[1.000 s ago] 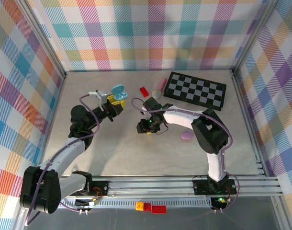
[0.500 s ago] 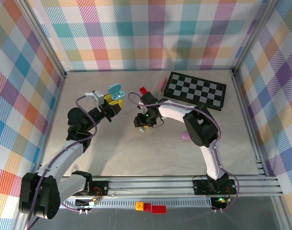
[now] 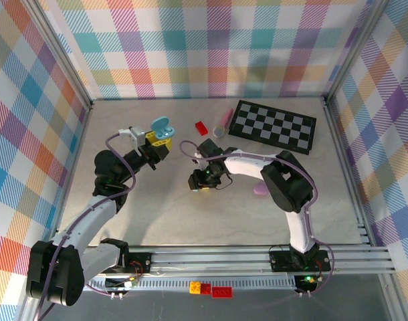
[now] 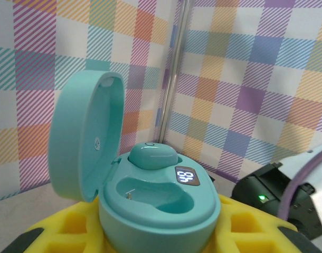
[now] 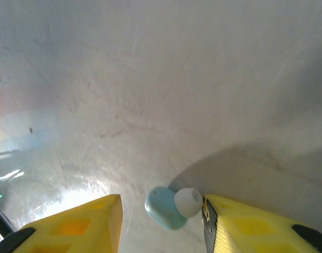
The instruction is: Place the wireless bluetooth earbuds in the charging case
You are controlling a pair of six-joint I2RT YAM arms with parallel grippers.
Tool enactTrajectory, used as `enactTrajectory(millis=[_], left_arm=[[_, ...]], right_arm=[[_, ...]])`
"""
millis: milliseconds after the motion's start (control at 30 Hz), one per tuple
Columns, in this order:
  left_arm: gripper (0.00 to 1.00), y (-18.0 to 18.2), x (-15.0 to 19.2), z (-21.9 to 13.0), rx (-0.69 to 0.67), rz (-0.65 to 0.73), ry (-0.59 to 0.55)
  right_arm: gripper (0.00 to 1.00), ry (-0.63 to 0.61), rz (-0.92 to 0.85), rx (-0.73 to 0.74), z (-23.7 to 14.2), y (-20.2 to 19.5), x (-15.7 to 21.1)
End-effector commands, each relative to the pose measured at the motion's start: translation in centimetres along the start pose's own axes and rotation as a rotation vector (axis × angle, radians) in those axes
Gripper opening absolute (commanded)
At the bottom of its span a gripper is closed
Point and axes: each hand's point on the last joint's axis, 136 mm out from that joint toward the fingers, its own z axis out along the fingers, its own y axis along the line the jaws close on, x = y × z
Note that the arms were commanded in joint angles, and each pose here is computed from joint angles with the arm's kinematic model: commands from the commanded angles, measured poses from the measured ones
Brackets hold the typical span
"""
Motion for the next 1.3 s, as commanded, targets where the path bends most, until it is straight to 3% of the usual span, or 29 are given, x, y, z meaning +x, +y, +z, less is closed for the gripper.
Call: enactTrajectory(millis=[0,200,400,667,967,1267], left_arm=[[0.32,1.0,-0.3,-0.2,-0.034,0.016,-0.016],[0.32,3.3,-0.5,-0.7,-0.097,-0.005,-0.048],[0.32,5.7,-1.4,-1.5,-0.172,-0.022,-0.075],[0.32,9.2,-2.7,-3.7,-0.325,-0.041,-0.125],[0.32,9.9,-3.5,-4.5,-0.363,-0.032,-0.139],[0.32,9.5,-3.7,-4.6,-0.354,-0.026,-0.141]], right_arm=[[0.44,0.007,0.006,-0.016,-0.6,1.0,1.2],[0.44,-0.05,-0.057,0.089,-2.4,0.5,0.9],[0.44,-0.053,-0.202,0.291,-3.1,-0.1,0.7],[0.41,-0.008,-0.422,0.507,-1.7,0.4,0.2],[0.36,0.032,-0.601,0.77,-0.5,-0.1,0.1],[0.32,0.051,-0.612,0.794,0.5,-0.2,0.4]])
